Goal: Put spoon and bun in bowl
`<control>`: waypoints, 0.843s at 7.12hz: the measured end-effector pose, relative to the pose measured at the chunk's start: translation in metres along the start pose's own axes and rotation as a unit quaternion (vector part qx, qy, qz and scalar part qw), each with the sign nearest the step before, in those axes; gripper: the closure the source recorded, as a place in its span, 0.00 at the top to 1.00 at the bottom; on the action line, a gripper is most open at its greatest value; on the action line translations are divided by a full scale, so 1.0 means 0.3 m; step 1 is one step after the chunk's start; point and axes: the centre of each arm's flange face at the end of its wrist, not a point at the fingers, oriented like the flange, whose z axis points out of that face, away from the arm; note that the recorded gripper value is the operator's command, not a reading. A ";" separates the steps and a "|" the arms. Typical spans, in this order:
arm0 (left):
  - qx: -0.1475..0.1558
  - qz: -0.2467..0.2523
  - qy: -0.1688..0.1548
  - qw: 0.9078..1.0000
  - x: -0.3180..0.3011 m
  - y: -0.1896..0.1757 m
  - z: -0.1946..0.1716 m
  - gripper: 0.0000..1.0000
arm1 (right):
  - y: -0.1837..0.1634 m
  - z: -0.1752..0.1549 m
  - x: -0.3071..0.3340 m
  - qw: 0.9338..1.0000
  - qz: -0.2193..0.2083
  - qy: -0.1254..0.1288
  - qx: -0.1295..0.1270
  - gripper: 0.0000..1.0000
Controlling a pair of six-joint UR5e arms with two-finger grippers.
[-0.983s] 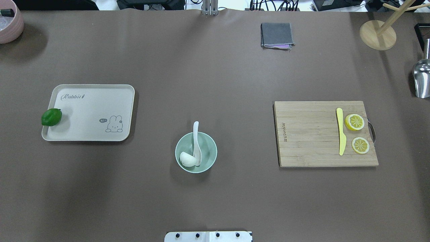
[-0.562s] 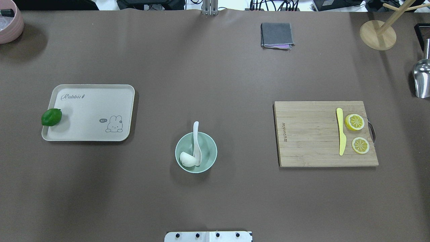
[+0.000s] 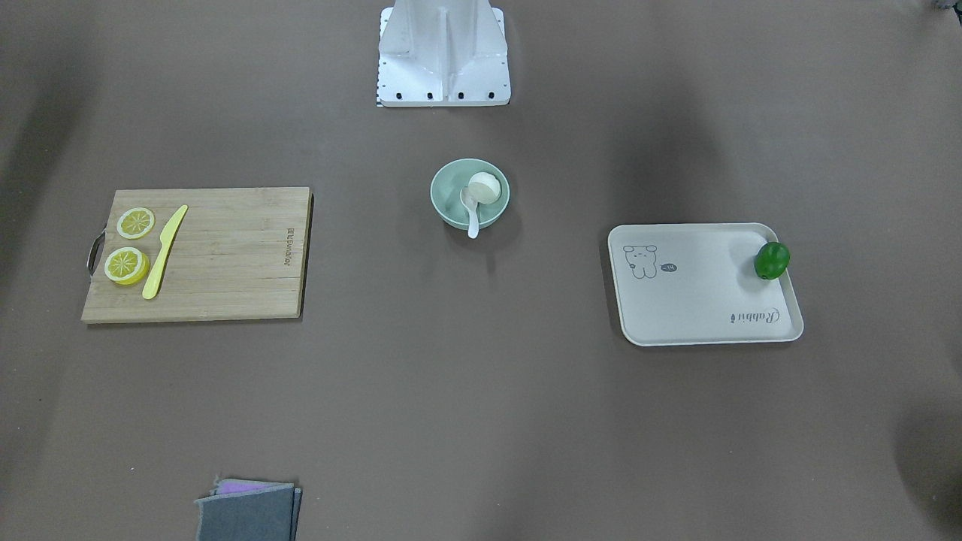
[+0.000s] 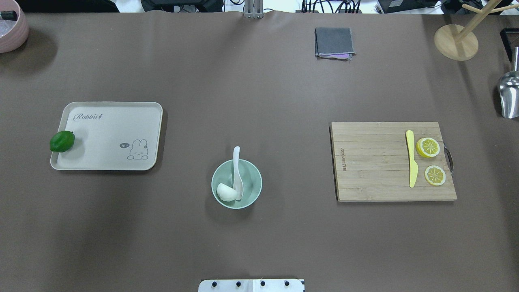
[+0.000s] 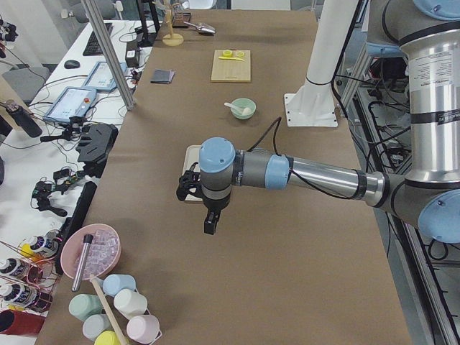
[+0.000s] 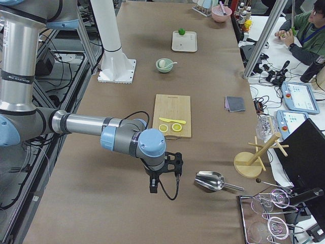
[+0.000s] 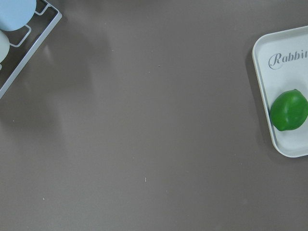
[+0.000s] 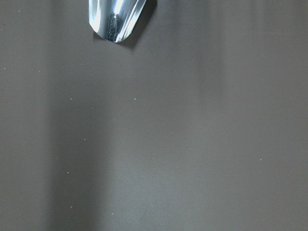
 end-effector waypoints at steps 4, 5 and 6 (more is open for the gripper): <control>0.000 0.000 0.000 1.000 0.001 -0.001 0.000 0.98 | 0.009 0.013 0.000 1.000 0.002 -0.006 -0.003 1.00; -0.001 0.000 0.000 1.000 0.001 -0.001 0.001 0.98 | 0.009 0.014 -0.001 1.000 0.001 -0.006 -0.003 1.00; -0.001 0.000 0.000 1.000 0.001 -0.001 0.001 0.98 | 0.009 0.015 -0.001 1.000 0.001 -0.006 -0.004 1.00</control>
